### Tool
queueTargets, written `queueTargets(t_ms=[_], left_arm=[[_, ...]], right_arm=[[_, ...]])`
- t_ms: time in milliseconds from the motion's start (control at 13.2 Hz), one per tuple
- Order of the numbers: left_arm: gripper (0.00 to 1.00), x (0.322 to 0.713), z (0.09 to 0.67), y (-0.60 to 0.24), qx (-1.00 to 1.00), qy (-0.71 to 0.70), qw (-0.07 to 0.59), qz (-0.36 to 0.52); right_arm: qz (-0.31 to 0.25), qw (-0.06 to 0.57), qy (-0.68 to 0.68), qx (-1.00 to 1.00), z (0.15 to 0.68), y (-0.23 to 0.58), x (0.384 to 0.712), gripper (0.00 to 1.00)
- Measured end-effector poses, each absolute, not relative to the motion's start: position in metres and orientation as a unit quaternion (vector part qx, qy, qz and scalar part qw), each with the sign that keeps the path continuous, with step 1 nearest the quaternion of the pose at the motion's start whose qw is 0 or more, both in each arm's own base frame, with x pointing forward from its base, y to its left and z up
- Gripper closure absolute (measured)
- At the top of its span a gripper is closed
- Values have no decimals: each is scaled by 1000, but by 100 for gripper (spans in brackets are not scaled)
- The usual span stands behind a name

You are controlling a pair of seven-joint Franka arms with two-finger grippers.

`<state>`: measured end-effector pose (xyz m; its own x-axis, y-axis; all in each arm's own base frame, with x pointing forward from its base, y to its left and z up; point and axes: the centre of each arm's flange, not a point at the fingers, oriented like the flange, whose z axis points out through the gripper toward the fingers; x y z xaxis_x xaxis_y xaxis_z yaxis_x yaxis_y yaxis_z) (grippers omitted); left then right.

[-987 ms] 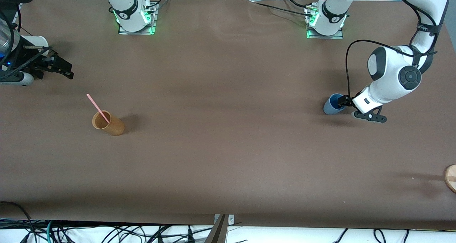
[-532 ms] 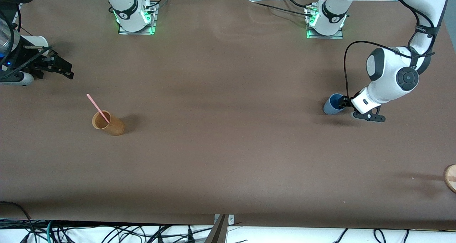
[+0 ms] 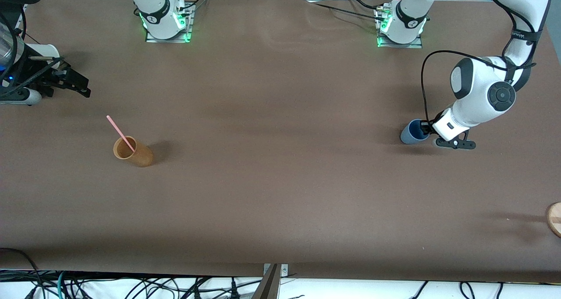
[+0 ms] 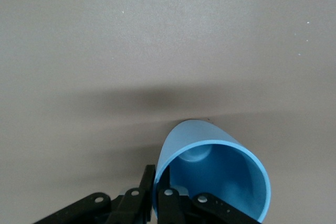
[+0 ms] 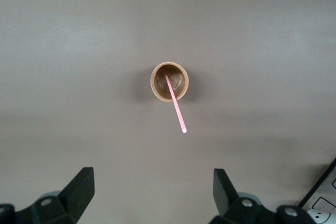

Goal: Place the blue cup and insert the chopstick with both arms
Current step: 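Carry the blue cup with the left gripper while the right gripper grasps chopstick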

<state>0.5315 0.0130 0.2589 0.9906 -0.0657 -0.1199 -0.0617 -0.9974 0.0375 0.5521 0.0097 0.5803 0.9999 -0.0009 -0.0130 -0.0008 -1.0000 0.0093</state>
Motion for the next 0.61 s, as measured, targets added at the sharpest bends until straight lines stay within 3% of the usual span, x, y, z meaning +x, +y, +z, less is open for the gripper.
queueTargets(t_ms=[304,608], left_arm=[[95,555,317,-9,996,-34,16,-78],[95,576,377,-113,999,-26,18,-38]], right_arm=[[-7,5,0,1000,580,10,552,0],[-6,5,-1,1000,580,9,553,0]])
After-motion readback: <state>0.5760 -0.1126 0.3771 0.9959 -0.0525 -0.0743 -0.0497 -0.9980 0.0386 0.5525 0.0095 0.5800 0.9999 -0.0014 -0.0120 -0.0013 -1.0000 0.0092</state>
